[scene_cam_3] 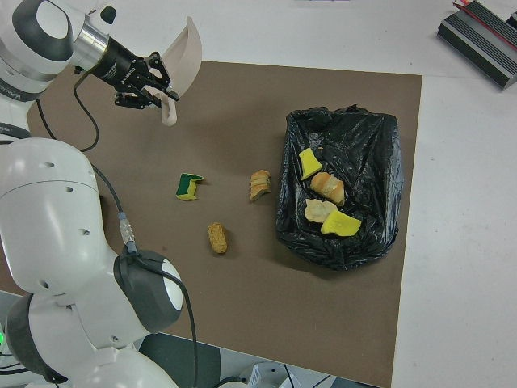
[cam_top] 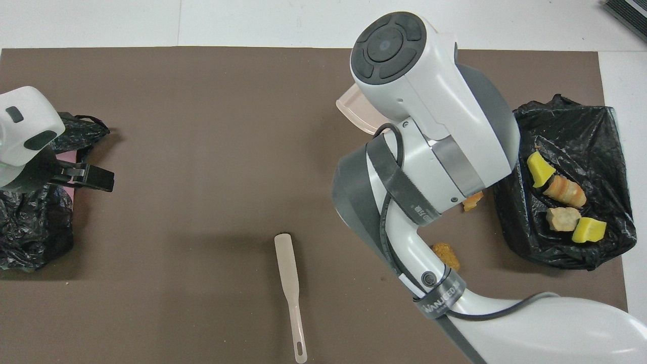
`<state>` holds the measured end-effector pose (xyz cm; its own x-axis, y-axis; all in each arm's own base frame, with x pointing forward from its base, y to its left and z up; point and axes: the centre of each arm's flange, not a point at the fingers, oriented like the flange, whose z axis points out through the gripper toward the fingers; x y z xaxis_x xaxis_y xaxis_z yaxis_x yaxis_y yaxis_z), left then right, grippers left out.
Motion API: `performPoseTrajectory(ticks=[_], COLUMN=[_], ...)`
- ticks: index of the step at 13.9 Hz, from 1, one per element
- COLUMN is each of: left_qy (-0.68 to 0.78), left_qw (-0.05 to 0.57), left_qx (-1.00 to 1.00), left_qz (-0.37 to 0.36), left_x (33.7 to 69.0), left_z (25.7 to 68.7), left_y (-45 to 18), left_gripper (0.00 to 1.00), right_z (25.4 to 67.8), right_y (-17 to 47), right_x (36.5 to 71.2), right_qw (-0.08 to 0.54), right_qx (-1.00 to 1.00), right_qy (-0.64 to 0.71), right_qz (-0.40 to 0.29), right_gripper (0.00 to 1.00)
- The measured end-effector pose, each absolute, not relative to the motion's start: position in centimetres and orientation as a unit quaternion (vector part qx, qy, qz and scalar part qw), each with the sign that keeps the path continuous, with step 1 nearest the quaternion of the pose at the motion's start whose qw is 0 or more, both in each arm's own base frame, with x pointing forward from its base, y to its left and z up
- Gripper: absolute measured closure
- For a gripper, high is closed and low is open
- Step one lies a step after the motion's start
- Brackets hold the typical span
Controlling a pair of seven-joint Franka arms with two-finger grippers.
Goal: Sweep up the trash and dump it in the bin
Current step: 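Bring the empty dustpan back and lower it near the green sponge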
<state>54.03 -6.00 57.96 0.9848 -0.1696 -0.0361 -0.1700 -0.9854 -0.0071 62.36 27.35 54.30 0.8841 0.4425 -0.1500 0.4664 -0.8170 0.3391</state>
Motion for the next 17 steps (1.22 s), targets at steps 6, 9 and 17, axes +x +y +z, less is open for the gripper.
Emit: performPoseTrajectory(ticks=[6,9,17], left_qy=[0.085,0.085,0.085], left_qw=[0.005,0.005,0.005], left_qx=[-0.996,-0.996,-0.996], left_qz=[0.018,0.018,0.018], left_x=[54.0,54.0,54.0], left_z=[58.0,58.0,58.0], left_y=[-6.0,-6.0,-6.0], left_gripper=[0.0,0.0,0.0], right_z=[49.5,44.6,40.5], right_y=[34.1,39.8,44.0], right_x=[62.3,61.2,61.5], right_qw=[0.064,0.045,-0.021], right_qx=[0.993,0.996,0.999], right_qy=[0.095,0.075,0.042], right_qz=[-0.02,-0.028,-0.021], right_gripper=[0.69,0.69,0.69])
